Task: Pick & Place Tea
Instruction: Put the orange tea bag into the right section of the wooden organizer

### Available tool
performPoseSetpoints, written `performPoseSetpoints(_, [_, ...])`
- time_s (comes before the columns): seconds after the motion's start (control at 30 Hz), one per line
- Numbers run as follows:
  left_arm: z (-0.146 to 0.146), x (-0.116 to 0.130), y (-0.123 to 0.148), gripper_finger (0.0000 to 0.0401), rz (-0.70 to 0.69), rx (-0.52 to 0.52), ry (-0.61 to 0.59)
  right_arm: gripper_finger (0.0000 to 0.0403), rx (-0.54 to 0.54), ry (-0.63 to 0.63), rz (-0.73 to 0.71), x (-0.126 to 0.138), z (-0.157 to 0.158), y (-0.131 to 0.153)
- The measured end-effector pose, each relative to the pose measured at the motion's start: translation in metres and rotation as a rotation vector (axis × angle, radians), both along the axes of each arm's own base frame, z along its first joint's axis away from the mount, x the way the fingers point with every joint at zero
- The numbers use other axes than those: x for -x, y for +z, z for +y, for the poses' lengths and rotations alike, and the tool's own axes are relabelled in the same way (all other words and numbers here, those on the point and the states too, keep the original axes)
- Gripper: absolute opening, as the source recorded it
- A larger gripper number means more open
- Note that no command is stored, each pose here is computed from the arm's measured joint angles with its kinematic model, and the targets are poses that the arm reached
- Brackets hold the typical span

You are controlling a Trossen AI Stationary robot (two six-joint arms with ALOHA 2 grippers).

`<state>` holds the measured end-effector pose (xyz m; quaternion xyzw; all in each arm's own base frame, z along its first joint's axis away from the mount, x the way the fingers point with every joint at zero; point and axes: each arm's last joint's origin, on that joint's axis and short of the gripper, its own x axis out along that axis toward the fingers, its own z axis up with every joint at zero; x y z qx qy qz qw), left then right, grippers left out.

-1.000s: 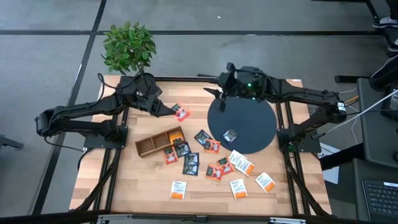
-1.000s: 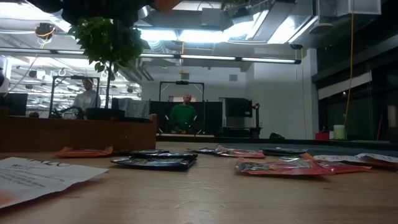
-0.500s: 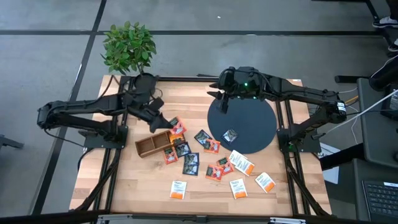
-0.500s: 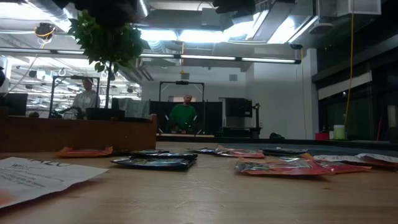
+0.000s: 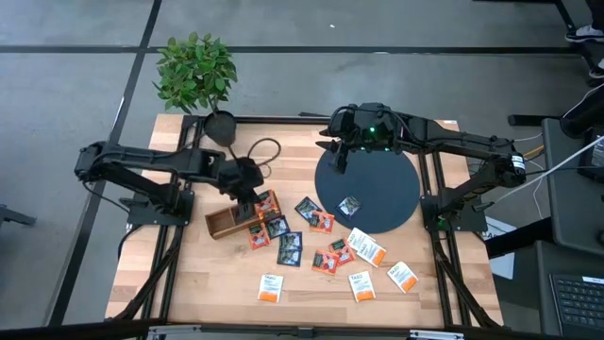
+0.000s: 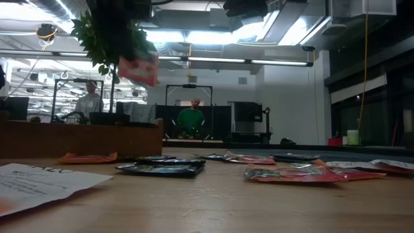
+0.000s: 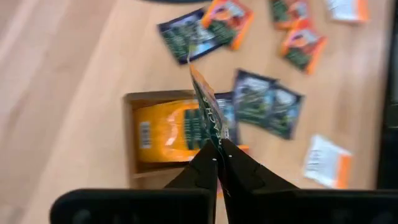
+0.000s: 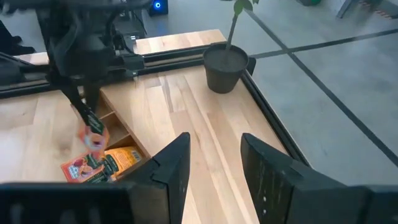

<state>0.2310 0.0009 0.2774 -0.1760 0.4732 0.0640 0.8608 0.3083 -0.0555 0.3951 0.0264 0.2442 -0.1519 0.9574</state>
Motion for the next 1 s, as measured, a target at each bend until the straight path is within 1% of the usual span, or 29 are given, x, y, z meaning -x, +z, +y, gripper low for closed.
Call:
performPoseSetpoints(0.17, [-0.004, -0.008, -0.007, 0.0003, 0.035, -0.153, 0.007, 0.0145, -0.001, -0.001, 0.006, 0.0, 0.0, 0.0])
performPoseSetpoints(0.27, [-0.007, -0.01, -0.011, 0.0003, 0.056, -0.209, 0.0, 0.0145, -0.001, -0.001, 0.006, 0.0, 0.0, 0.0])
performPoseSetpoints(0.47, [-0.018, -0.013, -0.022, 0.0003, 0.124, -0.237, -0.041, 0.0145, 0.0, -0.001, 0.006, 0.0, 0.0, -0.001])
performPoseSetpoints(0.57, [-0.025, -0.014, -0.027, 0.0003, 0.161, -0.268, -0.065, 0.0145, 0.0, -0.001, 0.007, 0.0, 0.0, -0.001])
performPoseSetpoints(0.7, [-0.027, -0.016, -0.029, 0.0003, 0.163, -0.333, -0.047, 0.0145, 0.001, -0.001, 0.008, 0.0, 0.0, -0.001])
performPoseSetpoints(0.83, [-0.025, -0.016, -0.029, 0.0003, 0.163, -0.374, -0.022, 0.0145, 0.002, -0.001, 0.009, 0.0, 0.0, -0.001])
performPoseSetpoints(0.93, [-0.024, -0.016, -0.033, 0.0003, 0.162, -0.369, -0.012, 0.0145, 0.001, -0.001, 0.008, 0.0, 0.0, -0.001])
performPoseSetpoints(1.0, [-0.023, -0.014, -0.04, 0.0003, 0.177, -0.341, -0.001, 0.0145, 0.0, -0.001, 0.008, 0.0, 0.0, -0.001])
